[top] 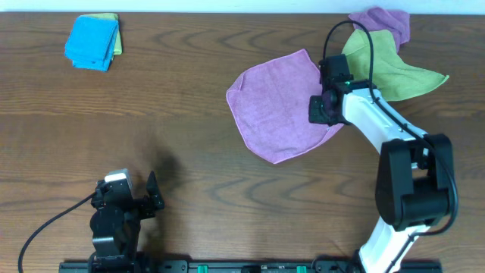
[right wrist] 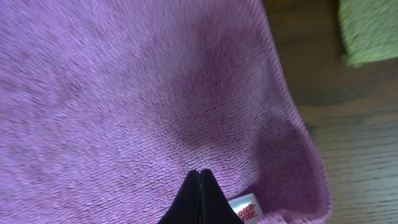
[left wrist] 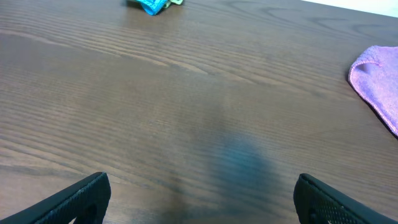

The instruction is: Fold the cloth

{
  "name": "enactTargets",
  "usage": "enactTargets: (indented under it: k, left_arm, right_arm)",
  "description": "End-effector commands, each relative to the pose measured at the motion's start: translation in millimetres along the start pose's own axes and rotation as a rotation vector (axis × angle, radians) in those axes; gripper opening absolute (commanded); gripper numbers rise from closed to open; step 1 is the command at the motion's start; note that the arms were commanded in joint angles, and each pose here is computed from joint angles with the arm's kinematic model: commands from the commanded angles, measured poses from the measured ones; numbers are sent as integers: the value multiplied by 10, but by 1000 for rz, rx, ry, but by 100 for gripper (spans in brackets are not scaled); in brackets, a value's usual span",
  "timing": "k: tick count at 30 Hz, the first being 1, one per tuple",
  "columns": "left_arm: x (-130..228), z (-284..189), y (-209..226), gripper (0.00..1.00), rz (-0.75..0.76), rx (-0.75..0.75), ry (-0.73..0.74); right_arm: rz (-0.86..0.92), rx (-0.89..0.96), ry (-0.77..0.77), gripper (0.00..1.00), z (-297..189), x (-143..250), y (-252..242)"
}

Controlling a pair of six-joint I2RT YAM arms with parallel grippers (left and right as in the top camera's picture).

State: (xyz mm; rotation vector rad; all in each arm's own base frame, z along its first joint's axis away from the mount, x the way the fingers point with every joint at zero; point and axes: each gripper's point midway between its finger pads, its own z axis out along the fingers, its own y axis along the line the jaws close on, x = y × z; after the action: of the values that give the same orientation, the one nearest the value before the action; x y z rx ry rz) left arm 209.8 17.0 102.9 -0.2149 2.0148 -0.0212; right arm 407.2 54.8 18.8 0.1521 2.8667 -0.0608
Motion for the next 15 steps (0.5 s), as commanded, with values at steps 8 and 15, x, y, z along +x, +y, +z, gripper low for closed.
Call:
enactTargets:
  k: [8, 15]
  left_arm:
    - [46, 23, 2, 95, 16, 0, 7]
    - [46, 23, 2, 95, 16, 0, 7]
  right_arm:
    - [-6, 97, 104, 1, -30, 251, -200]
    - [32, 141, 224, 1, -86, 537, -336]
